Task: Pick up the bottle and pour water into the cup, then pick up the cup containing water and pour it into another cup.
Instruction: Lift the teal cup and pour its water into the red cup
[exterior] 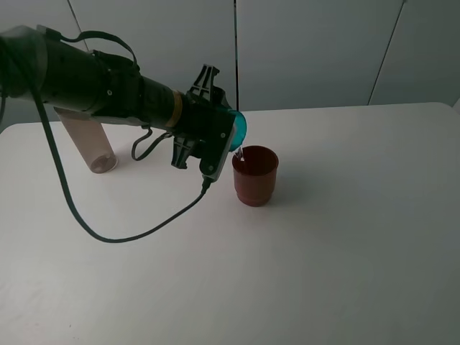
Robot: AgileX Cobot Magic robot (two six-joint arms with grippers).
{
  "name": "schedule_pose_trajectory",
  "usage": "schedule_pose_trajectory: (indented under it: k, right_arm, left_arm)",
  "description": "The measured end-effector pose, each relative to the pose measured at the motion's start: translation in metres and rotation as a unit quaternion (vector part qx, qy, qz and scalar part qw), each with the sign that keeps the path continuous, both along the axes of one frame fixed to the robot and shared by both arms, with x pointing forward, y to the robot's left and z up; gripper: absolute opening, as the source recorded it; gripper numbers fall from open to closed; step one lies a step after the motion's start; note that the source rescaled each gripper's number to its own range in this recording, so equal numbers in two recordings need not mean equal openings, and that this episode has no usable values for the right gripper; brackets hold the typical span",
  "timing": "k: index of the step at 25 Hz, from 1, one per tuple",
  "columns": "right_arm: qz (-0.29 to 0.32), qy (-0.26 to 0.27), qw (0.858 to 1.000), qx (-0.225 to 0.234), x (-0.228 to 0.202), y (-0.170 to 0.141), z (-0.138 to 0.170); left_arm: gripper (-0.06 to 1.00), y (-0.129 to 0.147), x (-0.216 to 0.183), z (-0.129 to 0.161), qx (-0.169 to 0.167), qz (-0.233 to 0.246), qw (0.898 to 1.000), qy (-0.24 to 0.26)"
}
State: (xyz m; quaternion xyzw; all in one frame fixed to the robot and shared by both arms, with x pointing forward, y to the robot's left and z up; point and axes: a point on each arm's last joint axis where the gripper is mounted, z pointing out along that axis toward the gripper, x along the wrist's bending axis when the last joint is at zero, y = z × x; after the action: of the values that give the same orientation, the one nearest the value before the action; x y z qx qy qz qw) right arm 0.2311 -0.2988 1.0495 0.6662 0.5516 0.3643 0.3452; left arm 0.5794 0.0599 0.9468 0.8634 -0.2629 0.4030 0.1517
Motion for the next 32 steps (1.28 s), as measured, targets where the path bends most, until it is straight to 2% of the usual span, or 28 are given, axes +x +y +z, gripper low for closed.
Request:
schedule_pose_trajectory:
  k: [14,32]
  right_arm:
    - [0.000,0.000,1.000,0.000,0.000,0.000,0.000]
    - [0.000,0.000,1.000,0.000,0.000,0.000,0.000]
  left_arm:
    - [0.10,0.000,0.000,0.000,0.015,-0.012,1.000,-0.009]
    - [0.10,-0.022,-0.004,0.014,0.056,-0.052,0.995,-0.063]
